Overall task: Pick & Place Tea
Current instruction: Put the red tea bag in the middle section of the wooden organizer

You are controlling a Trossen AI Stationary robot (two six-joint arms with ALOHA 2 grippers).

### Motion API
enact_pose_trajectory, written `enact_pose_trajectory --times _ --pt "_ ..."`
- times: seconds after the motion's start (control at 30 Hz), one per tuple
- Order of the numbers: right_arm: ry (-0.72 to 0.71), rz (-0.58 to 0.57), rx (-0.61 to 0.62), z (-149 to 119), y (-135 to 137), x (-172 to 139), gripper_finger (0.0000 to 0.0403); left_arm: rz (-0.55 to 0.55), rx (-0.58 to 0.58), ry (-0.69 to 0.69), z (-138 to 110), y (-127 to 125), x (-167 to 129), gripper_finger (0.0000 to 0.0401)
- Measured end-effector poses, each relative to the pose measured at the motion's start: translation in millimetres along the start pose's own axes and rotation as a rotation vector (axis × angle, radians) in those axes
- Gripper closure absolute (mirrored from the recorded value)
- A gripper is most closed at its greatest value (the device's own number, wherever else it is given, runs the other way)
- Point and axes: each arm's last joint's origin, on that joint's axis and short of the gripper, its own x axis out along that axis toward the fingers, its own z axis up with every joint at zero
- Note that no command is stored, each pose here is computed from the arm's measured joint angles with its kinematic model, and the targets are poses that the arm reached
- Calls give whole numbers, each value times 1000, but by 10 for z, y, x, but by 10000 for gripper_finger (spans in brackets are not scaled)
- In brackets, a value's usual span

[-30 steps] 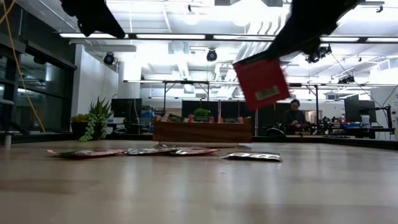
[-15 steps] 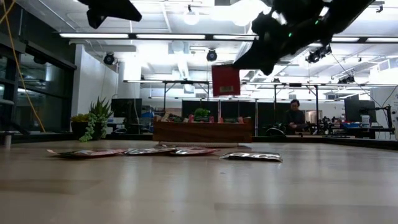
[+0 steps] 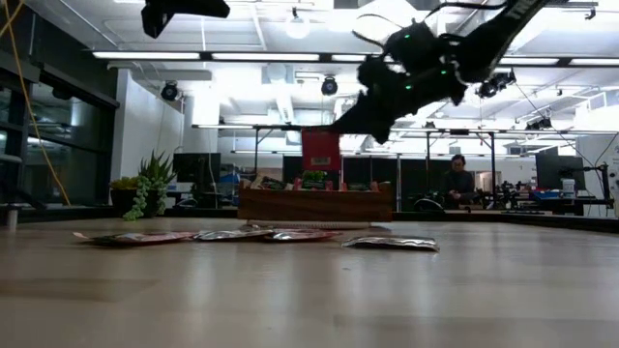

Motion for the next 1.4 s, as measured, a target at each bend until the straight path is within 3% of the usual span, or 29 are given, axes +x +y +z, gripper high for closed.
enact_pose_trajectory --times 0.37,1.4 --pt "80 -11 38 21 -194 286 403 -30 -19 19 -7 -9 -2 400" --pt "145 -111 74 -66 -308 266 403 -46 -20 31 -12 -13 -2 400"
